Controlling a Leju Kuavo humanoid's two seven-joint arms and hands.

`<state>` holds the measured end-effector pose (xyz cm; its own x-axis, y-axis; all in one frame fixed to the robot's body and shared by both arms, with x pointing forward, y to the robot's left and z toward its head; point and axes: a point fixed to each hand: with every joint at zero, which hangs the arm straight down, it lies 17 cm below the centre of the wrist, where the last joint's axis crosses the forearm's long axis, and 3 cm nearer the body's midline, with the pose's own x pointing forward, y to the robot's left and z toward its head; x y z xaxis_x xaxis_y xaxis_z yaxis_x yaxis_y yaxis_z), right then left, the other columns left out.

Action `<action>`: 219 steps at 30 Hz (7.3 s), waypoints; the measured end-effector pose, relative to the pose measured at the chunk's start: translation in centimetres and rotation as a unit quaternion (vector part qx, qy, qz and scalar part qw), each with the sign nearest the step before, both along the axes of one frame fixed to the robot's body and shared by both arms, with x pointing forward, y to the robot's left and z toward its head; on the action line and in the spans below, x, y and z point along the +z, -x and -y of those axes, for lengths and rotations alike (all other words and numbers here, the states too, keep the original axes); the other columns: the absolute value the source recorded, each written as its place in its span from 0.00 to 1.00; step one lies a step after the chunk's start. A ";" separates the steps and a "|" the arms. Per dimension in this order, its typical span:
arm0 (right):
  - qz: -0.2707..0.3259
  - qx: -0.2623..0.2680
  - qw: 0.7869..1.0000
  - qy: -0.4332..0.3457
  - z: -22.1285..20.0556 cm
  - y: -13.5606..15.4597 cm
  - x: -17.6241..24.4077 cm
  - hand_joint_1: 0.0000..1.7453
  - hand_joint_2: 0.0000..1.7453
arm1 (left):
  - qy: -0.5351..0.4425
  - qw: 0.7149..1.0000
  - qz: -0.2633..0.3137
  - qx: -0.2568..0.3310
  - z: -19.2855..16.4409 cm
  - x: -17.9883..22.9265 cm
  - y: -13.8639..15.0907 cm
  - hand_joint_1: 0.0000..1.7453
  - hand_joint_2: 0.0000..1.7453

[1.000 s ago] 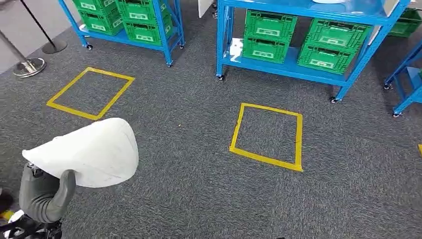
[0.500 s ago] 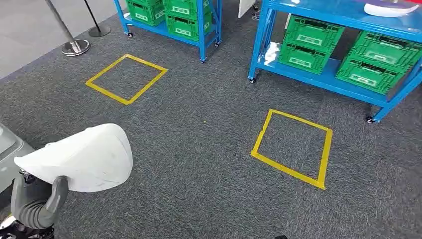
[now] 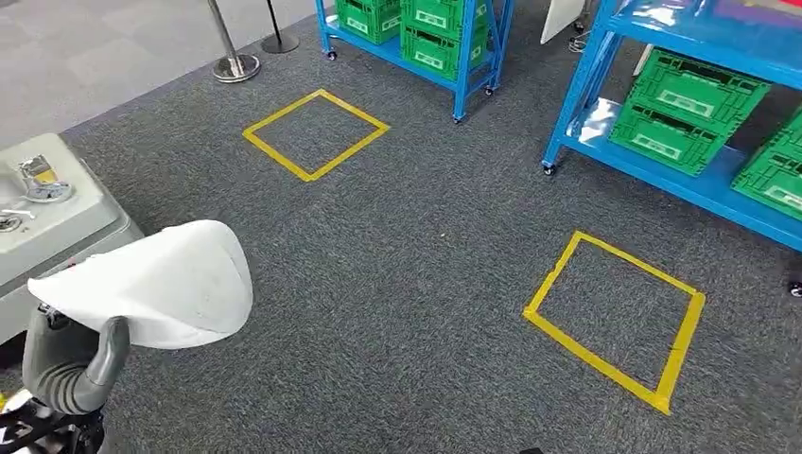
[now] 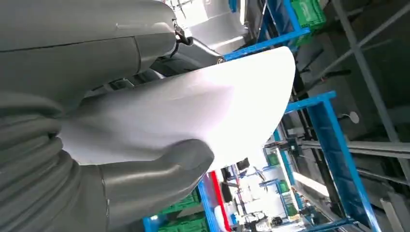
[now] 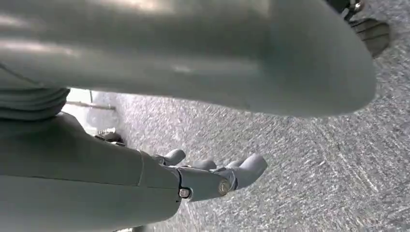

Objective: Take the parts from the cabinet and place them on the table.

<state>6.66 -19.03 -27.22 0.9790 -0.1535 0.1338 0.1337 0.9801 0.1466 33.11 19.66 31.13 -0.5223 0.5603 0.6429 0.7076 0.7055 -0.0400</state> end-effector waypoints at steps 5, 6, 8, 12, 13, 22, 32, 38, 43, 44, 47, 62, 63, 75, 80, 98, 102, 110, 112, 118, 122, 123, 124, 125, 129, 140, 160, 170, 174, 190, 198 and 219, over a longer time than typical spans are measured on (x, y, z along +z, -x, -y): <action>0.004 0.003 1.000 -0.005 -0.2 0.2 0.1 0.00 0.00 | -0.012 1.000 -0.004 0.016 -0.3 -0.6 -0.2 1.00 1.00; 0.009 0.004 1.000 -0.008 -0.3 0.1 0.1 0.00 0.00 | -0.011 1.000 -0.006 0.017 -0.3 -0.8 -0.1 1.00 1.00; 0.014 0.006 1.000 -0.011 -0.5 -0.1 0.2 0.00 0.00 | -0.012 1.000 -0.008 0.019 -0.4 -1.0 0.0 1.00 1.00; 0.017 0.009 1.000 -0.011 -0.5 -0.2 0.2 0.00 0.00 | -0.019 1.000 -0.001 0.024 -0.6 -0.8 0.1 1.00 1.00; 0.020 0.009 1.000 -0.011 -0.5 -0.4 0.2 0.00 0.00 | -0.020 0.999 0.001 0.027 -0.8 -0.8 0.1 1.00 1.00; 0.014 0.011 1.000 -0.009 -0.4 0.1 0.1 0.00 0.00 | -0.017 0.999 0.004 0.037 -2.0 -0.9 0.1 1.00 1.00; 0.013 0.014 1.000 -0.014 -1.0 -0.2 0.3 0.00 0.00 | -0.039 0.997 0.017 0.069 -2.6 -0.2 -0.2 1.00 1.00; 0.006 0.012 1.000 -0.014 -1.2 0.5 0.2 0.00 0.00 | -0.031 0.997 0.025 0.072 -3.4 0.9 -0.1 1.00 1.00; 0.013 0.012 1.000 -0.018 -1.9 0.3 0.4 0.00 0.00 | -0.023 0.995 0.058 0.083 -4.2 1.9 0.8 1.00 1.00; 0.012 0.013 1.000 -0.019 -2.0 0.3 0.4 0.00 0.00 | -0.027 0.994 0.061 0.087 -4.3 1.8 1.0 1.00 1.00; 0.007 0.018 1.000 -0.020 -2.2 0.3 0.4 0.00 0.00 | -0.026 0.993 0.067 0.099 -5.3 2.1 1.2 1.00 1.00; 0.019 0.018 0.999 -0.019 -2.7 -1.0 0.6 0.00 0.00 | 0.031 0.976 0.073 0.202 -11.5 4.5 -0.1 1.00 1.00; 0.019 0.017 0.999 -0.019 -2.7 -1.0 0.6 0.00 0.00 | 0.032 0.975 0.076 0.205 -11.7 4.8 -0.2 1.00 1.00; 0.013 0.038 0.999 -0.030 -3.6 -0.1 0.7 0.00 0.00 | 0.052 0.974 0.061 0.211 -11.6 3.7 2.0 1.00 1.00; 0.016 0.037 0.999 -0.029 -3.7 -0.3 0.8 0.00 0.00 | 0.049 0.978 0.051 0.198 -10.8 3.4 2.3 1.00 1.00; 0.002 0.030 0.999 -0.024 -3.3 0.7 0.5 0.00 0.00 | 0.076 0.984 0.022 0.161 -10.9 3.2 1.4 1.00 1.00; 0.013 0.029 0.999 -0.029 -3.6 0.1 0.7 0.00 0.00 | 0.081 0.984 0.021 0.159 -11.1 3.2 1.4 1.00 1.00; 0.018 0.027 0.999 -0.032 -4.0 -0.5 0.8 0.00 0.00 | 0.070 0.985 0.015 0.155 -10.3 3.1 0.3 1.00 1.00; 0.010 0.027 0.999 -0.028 -3.8 0.0 0.7 0.00 0.00 | 0.071 0.986 0.009 0.153 -9.8 2.8 0.0 1.00 1.00; 0.012 0.021 0.999 -0.023 -3.2 0.2 0.6 0.00 0.00 | 0.076 0.985 0.011 0.155 -9.8 2.9 -0.3 1.00 1.00; 0.003 0.024 0.999 -0.022 -3.1 0.1 0.5 0.00 0.00 | 0.073 0.985 0.006 0.159 -9.8 3.1 -0.9 1.00 1.00; 0.002 0.023 0.999 -0.023 -3.2 0.1 0.5 0.00 0.00 | 0.072 0.984 0.004 0.161 -9.9 3.1 -1.0 1.00 1.00; 0.005 0.021 1.000 -0.023 -3.1 0.0 0.5 0.00 0.00 | 0.073 0.984 0.007 0.163 -9.9 3.2 -1.1 1.00 1.00; 0.008 0.019 1.000 -0.024 -3.1 0.0 0.6 0.00 0.00 | 0.074 0.984 0.009 0.164 -10.0 3.3 -1.1 1.00 1.00; 0.016 0.019 0.999 -0.022 -3.1 0.0 0.6 0.00 0.00 | 0.076 0.984 0.005 0.163 -10.1 2.8 -1.1 1.00 1.00; 0.016 0.019 0.999 -0.023 -3.2 -0.4 0.6 0.00 0.00 | 0.065 0.985 0.009 0.160 -9.2 3.2 -2.2 1.00 1.00; 0.005 0.014 1.000 -0.016 -2.8 0.0 0.5 0.00 0.00 | 0.040 0.987 -0.003 0.156 -8.0 2.7 -2.8 1.00 1.00; -0.007 -0.010 1.000 -0.015 -2.6 -0.1 0.4 0.00 0.00 | 0.040 0.987 0.009 0.154 -7.7 3.9 -2.5 1.00 1.00; -0.017 -0.023 1.000 -0.013 -2.4 0.3 0.3 0.00 0.00 | 0.042 0.988 0.008 0.151 -7.4 4.1 -2.8 1.00 1.00; -0.012 -0.038 0.999 -0.013 -2.2 0.5 0.2 0.00 0.00 | 0.056 0.988 0.011 0.147 -7.7 3.9 -2.7 1.00 1.00; -0.005 -0.039 0.999 -0.018 -2.6 0.4 0.4 0.00 0.00 | 0.052 0.987 0.012 0.152 -7.8 3.5 -2.4 1.00 1.00; -0.006 -0.040 0.999 -0.011 -2.0 0.2 0.2 0.00 0.00 | 0.029 0.981 -0.009 0.192 -8.3 2.5 -4.0 1.00 1.00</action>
<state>6.43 -16.99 -26.97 0.9651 -0.2337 0.1184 0.2129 0.9630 0.1650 37.14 27.93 33.66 -0.6910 0.3594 0.6272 0.3881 0.9164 -0.0975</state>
